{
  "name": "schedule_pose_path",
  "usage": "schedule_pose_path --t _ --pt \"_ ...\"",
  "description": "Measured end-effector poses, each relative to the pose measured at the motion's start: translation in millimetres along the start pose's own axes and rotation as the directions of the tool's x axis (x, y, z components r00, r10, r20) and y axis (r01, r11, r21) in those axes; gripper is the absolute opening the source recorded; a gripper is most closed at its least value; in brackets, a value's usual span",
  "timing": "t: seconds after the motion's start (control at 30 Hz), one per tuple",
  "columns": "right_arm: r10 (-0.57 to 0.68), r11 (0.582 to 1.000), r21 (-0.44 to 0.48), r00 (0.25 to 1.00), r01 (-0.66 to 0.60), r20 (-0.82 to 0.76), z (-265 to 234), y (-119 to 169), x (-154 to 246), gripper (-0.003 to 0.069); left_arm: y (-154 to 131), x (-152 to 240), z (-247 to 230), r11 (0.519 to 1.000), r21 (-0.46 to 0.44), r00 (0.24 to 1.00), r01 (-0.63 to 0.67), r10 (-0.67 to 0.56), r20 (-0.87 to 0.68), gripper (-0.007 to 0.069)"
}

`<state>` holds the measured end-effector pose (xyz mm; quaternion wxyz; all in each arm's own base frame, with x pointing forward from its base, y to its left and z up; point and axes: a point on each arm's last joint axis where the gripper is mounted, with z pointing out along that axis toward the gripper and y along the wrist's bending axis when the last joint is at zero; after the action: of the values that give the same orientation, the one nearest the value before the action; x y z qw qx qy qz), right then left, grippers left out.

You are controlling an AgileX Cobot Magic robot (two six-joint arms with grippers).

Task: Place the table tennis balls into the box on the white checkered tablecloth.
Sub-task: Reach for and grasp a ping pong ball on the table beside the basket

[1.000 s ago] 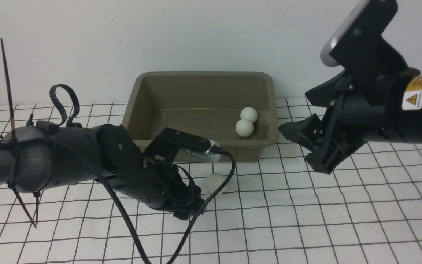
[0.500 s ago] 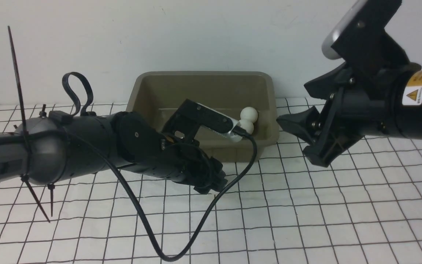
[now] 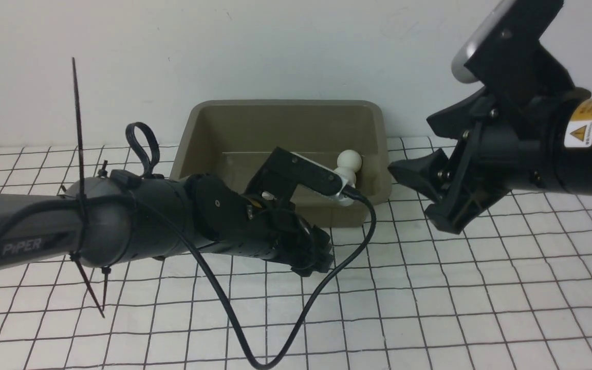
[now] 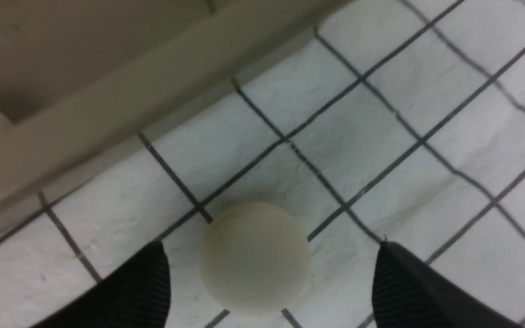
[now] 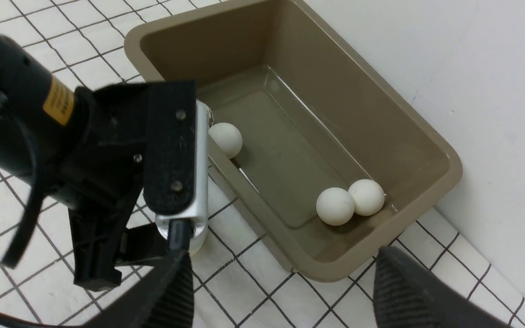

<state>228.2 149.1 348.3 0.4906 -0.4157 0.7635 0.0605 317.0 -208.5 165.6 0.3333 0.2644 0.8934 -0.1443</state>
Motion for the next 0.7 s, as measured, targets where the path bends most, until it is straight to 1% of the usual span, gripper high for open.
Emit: schedule_pose_path --t 0.47,0.53,0.57,0.6,0.63,0.67,0.7 --pt "0.000 1.000 0.000 1.000 0.000 0.000 0 0 0 0.0482 7 9 20 0.998 -0.056 0.999 0.032 -0.032 0.002 0.0526" --pt "0.000 1.000 0.000 1.000 0.000 0.000 0 0 0 0.0482 8 10 21 0.998 -0.062 0.999 0.032 -0.032 0.004 0.0496" --pt "0.000 1.000 0.000 1.000 0.000 0.000 0 0 0 0.0482 8 12 23 0.997 -0.064 0.999 0.034 -0.034 -0.001 0.0463" --pt "0.000 1.000 0.000 1.000 0.000 0.000 0 0 0 0.0482 9 13 26 0.997 -0.070 0.999 0.035 -0.035 -0.004 0.0398" --pt "0.000 1.000 0.000 1.000 0.000 0.000 0 0 0 0.0482 9 14 27 0.997 -0.073 0.999 0.035 -0.036 -0.004 0.0353" --pt "0.000 1.000 0.000 1.000 0.000 0.000 0 0 0 0.0482 10 14 28 0.996 -0.077 0.999 0.035 -0.035 -0.001 0.0334" --pt "0.000 1.000 0.000 1.000 0.000 0.000 0 0 0 0.0482 10 14 28 0.996 -0.077 0.999 0.035 -0.035 0.000 0.0336"
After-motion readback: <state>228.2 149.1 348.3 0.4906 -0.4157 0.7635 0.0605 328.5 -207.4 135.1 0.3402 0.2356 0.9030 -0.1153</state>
